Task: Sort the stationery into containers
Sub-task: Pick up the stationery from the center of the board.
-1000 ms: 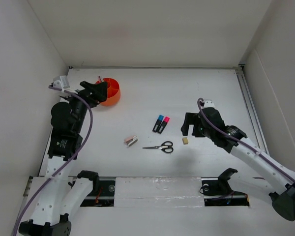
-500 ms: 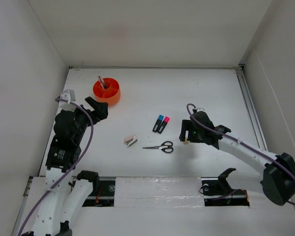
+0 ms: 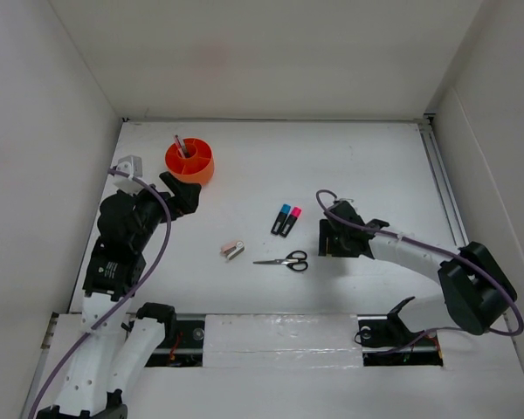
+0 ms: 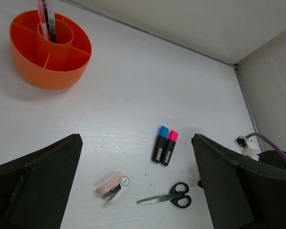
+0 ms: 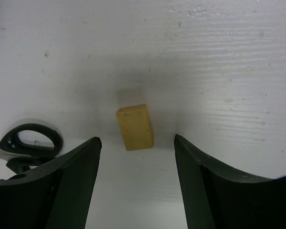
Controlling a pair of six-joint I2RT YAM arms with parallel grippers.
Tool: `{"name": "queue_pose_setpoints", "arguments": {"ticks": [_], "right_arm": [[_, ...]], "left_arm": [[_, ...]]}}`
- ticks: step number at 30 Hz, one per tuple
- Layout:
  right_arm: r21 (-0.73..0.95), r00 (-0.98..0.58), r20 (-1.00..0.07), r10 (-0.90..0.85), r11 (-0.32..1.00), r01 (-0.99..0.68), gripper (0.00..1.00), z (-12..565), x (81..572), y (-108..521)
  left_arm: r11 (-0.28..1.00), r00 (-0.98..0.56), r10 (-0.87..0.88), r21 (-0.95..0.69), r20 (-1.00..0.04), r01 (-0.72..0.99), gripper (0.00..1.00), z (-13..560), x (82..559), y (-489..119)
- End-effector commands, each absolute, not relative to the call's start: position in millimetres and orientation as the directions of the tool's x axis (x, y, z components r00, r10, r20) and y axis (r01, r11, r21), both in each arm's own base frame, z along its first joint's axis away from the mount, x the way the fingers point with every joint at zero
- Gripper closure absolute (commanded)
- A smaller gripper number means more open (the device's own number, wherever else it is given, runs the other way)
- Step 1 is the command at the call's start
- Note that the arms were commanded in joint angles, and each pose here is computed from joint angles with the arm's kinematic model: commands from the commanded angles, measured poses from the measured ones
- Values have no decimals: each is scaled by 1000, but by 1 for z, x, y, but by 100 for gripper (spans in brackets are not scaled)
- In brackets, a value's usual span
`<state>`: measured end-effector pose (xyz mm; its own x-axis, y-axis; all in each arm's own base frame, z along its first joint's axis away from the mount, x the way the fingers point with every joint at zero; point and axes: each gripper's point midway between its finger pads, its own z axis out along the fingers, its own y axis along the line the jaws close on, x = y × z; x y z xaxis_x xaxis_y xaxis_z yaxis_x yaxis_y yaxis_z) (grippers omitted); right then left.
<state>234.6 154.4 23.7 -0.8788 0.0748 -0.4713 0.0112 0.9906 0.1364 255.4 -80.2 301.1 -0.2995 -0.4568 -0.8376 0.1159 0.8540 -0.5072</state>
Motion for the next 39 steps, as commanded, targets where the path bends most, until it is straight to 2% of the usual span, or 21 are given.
{"name": "queue_pose_setpoints", "arguments": {"ticks": [1, 6, 17, 19, 24, 32, 39], "right_arm": [[171, -850, -518, 97, 985, 9, 31, 34, 248, 167], [155, -861, -500, 89, 988, 13, 39, 24, 239, 167], [74, -886, -461, 43, 997, 10, 43, 10, 236, 172], [67, -890, -454, 40, 998, 11, 48, 9, 236, 172], [38, -898, -440, 24, 999, 8, 50, 3, 231, 174], [-13, -917, -397, -23, 1000, -20, 46, -3, 219, 177], [-1, -920, -391, 4, 1000, 5, 45, -3, 213, 180]], "left_arm": [[853, -287, -444, -498, -849, 153, 0, 306, 257, -84], [854, -304, -432, -494, -849, 167, 0, 303, 258, -88], [852, -316, -429, -495, -846, 170, 0, 301, 259, -89], [852, -316, -429, -495, -846, 170, 0, 301, 259, -89], [852, -316, -429, -495, -846, 170, 0, 301, 259, -89], [850, -327, -427, -497, -843, 173, 0, 299, 260, -91], [852, -330, -417, -491, -847, 183, 0, 299, 259, -92]]}}
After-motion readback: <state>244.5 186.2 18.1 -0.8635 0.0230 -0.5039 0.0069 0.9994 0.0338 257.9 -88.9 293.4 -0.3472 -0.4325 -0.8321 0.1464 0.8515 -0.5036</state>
